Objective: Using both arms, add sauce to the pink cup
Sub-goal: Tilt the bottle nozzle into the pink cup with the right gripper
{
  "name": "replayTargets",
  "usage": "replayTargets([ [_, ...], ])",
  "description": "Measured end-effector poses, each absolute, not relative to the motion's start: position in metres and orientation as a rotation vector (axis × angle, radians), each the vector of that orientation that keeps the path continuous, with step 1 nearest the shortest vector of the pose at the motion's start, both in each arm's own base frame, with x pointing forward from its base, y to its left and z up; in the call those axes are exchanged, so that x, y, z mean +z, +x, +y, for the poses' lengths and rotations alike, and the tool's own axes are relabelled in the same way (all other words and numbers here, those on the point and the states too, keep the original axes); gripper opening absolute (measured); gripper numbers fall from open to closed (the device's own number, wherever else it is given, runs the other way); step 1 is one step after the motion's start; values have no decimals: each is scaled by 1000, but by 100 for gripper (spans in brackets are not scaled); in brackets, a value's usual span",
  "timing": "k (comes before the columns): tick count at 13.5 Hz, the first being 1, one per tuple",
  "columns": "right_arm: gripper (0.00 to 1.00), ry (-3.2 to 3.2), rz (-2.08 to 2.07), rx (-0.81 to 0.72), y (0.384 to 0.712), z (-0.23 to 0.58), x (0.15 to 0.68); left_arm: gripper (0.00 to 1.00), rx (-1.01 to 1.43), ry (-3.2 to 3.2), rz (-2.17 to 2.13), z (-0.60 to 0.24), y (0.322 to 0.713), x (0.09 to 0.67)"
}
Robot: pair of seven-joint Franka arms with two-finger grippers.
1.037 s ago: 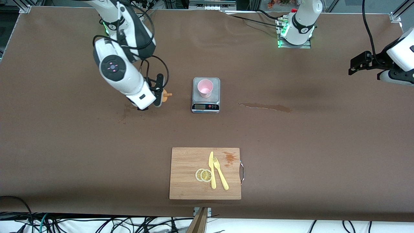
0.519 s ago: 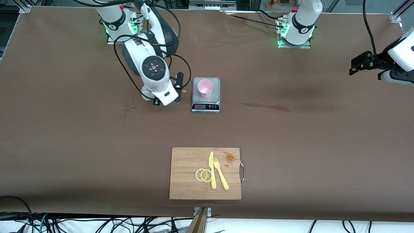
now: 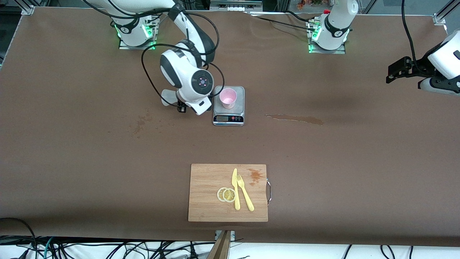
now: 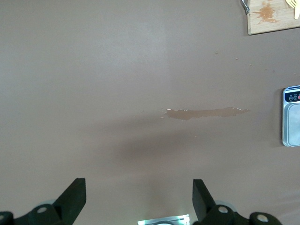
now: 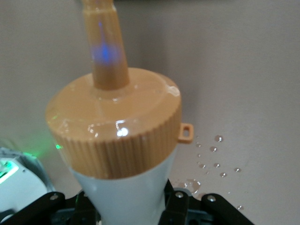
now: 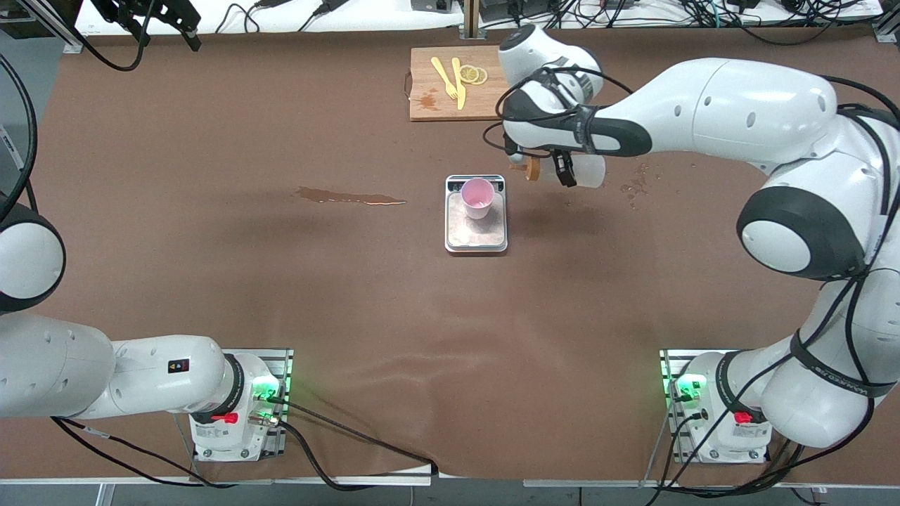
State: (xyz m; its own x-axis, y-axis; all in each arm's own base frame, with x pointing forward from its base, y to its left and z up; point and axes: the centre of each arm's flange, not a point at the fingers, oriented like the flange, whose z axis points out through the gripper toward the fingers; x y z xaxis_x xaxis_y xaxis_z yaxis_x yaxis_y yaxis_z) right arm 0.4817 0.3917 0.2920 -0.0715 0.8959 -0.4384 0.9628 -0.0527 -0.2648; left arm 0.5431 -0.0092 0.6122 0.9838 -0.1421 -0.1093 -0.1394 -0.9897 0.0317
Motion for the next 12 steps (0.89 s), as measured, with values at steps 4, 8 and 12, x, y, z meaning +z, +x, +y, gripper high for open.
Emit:
replayTargets([
  [4,39,2011,2044,-816,474,407,300,100,-180,3104,-224,-11,543,611],
  [8,39,1947,2031,-861,469,418,309,100,-221,3098,-166,11,549,596],
  [12,39,1888,1999,-892,459,447,313,100,-254,3089,-168,12,559,577],
])
